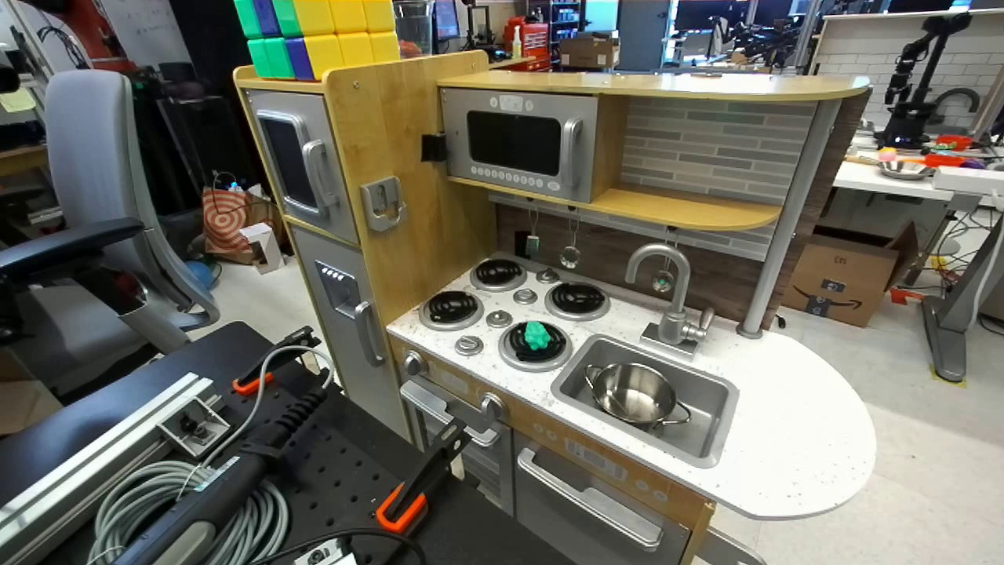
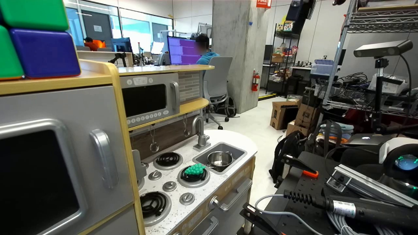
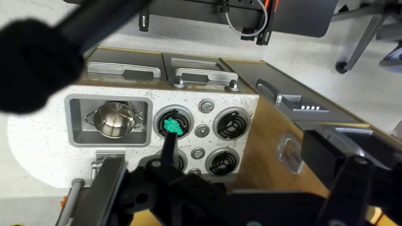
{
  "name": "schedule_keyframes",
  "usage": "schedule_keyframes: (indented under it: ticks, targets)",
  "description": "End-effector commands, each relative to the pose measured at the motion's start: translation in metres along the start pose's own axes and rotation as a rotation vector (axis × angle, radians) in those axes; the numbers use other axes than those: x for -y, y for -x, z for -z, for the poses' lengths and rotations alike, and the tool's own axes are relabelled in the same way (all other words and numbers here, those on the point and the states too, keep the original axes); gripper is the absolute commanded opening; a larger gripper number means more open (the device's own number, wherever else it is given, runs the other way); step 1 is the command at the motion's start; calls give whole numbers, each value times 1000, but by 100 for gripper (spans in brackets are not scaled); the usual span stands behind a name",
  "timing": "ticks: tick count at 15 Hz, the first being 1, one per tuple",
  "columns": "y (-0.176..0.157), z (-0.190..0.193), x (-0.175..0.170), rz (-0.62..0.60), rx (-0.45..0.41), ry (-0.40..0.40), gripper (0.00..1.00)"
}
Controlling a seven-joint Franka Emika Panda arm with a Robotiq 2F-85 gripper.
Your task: Remove the green object from the stove and place it inside the silver pot in the sink
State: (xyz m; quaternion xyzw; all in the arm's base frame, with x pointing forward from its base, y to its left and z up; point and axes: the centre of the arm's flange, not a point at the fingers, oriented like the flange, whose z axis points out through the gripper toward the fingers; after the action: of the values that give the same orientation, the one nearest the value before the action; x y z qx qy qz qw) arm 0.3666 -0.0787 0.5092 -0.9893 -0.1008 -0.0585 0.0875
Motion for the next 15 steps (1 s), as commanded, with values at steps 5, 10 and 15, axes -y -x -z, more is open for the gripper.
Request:
schedule_keyframes:
  ticks: [5,10,15]
  targets:
    - [9,-1,-5,171,42,-17,100]
    - [4,-3,-2,91,17,-25,100]
    - [-24,-17,-19,138,-107,165,100]
